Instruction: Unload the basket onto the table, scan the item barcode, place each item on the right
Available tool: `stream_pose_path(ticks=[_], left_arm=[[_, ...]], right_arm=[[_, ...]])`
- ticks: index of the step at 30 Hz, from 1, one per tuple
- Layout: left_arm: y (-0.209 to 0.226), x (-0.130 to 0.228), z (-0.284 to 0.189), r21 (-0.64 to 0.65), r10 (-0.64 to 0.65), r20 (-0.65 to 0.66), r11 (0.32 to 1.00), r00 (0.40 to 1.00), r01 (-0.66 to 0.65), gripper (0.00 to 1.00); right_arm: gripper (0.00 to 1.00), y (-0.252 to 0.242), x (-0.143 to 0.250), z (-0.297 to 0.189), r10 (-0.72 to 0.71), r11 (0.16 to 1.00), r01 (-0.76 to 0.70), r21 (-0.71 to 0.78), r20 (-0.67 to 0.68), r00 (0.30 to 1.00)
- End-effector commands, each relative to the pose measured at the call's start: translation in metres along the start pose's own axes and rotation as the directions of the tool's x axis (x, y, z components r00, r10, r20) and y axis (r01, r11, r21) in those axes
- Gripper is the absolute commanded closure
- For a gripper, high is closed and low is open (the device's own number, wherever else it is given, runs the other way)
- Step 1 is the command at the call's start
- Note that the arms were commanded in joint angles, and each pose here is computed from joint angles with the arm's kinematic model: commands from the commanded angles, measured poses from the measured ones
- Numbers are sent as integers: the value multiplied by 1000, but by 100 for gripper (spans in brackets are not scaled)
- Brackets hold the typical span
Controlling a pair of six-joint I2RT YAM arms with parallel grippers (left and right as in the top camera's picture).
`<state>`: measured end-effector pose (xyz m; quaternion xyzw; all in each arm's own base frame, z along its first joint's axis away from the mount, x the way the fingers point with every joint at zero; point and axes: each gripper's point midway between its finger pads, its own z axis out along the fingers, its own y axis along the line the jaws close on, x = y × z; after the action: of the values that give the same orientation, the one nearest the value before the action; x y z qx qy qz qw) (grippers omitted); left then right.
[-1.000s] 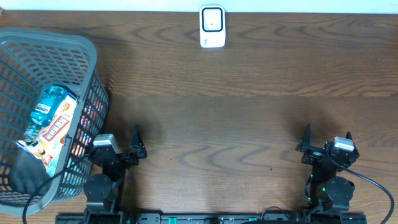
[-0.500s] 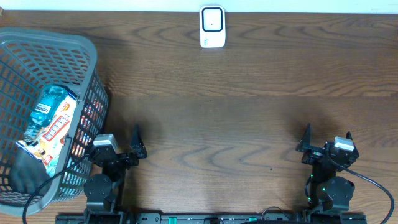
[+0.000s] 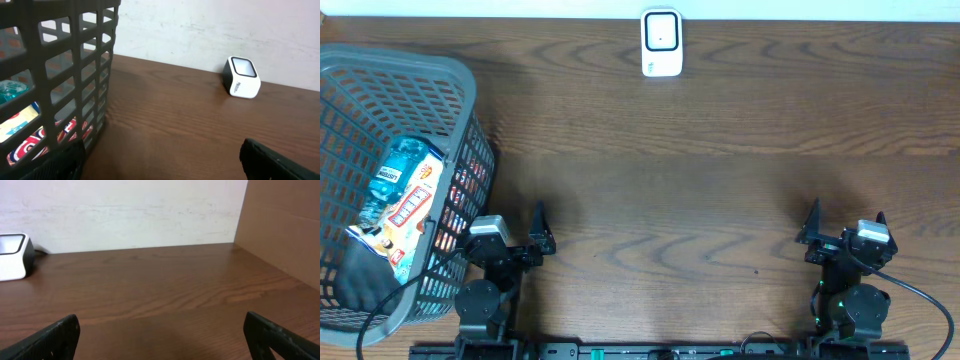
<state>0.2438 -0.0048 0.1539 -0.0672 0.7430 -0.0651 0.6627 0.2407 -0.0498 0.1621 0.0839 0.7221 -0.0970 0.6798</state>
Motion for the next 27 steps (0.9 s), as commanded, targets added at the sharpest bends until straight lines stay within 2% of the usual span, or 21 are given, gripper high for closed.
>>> stream_pose_path(ticks=[1,27], left_arm=[[7,16,2,-28,19,-38,999,999,-20,2],[7,16,2,-29,19,-37,999,999,-20,2]], right_arm=[[1,0,1,0,-16,1000,16,1,0,1000],[1,0,1,0,-16,1000,16,1,0,1000]])
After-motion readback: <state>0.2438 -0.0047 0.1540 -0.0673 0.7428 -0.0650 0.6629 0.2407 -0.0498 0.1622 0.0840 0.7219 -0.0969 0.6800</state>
